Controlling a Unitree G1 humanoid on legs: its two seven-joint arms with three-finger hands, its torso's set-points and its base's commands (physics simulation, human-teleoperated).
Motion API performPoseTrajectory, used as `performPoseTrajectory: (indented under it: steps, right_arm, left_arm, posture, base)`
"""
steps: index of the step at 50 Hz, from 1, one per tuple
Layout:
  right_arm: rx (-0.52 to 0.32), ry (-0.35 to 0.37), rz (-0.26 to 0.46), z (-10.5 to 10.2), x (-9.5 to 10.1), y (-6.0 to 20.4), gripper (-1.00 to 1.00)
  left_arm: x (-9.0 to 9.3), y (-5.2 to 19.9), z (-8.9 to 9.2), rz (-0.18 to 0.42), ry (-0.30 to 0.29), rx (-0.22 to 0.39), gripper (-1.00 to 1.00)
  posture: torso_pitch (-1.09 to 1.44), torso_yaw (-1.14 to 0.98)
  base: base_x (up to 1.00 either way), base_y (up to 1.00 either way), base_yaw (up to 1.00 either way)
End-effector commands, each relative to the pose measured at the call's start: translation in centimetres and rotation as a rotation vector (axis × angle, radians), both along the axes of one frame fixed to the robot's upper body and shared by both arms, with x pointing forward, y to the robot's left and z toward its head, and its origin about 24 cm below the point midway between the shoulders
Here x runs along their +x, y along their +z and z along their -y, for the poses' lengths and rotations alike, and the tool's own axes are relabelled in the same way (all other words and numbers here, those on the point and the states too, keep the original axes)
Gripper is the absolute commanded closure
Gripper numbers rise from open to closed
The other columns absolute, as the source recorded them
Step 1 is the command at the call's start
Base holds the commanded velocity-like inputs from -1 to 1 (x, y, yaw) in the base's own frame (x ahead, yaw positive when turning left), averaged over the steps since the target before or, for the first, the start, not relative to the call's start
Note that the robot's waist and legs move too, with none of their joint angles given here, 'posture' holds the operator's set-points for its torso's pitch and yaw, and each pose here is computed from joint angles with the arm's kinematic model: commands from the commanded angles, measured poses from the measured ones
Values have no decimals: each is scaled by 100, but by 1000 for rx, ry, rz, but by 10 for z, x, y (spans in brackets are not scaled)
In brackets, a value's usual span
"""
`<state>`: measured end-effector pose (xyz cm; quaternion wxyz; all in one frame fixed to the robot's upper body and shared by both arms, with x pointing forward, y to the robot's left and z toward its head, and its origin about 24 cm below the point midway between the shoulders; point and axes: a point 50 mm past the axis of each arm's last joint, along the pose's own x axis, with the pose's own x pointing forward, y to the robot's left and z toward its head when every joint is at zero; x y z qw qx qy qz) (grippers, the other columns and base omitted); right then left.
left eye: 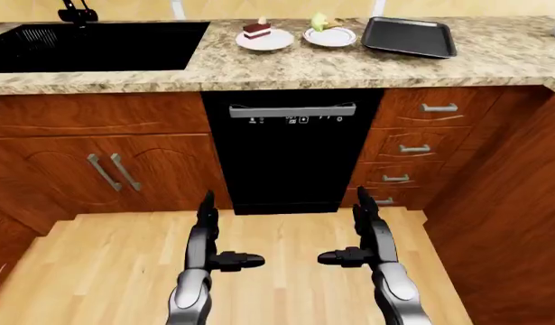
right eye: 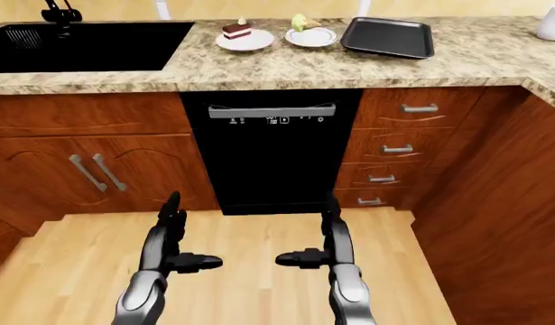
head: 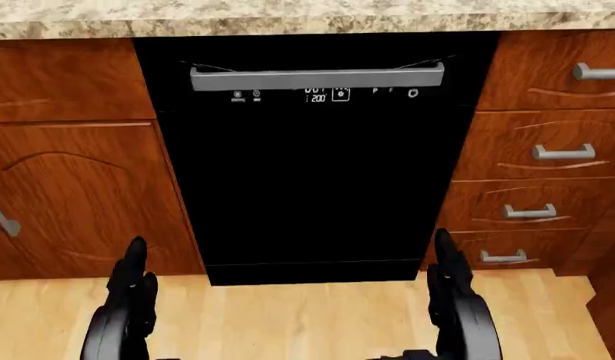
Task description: Move the dessert items from the plate to the tray.
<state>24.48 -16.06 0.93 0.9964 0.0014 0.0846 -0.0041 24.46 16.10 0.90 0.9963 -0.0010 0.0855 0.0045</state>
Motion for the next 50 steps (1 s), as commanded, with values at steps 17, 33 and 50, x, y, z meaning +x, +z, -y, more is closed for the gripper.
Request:
performPoseTrajectory:
  steps: [17,33,50]
  right_arm:
    - [-80,1,196,11,20,89,-100]
    - [-54,89,336,15,40,211,-100]
    - [-86,106,406,26,43,265,-100]
  left_arm:
    - [17,127,-8,175,-35,37,-100]
    - [32,260,-31,250,-68,81,-100]
    - [26,283,-20,267,-101,117,-100]
  posture:
    - [0,0]
    - [0,0]
    - [0,0]
  base:
    - [0,0,0]
    - [22,0,0]
    - [59,0,0]
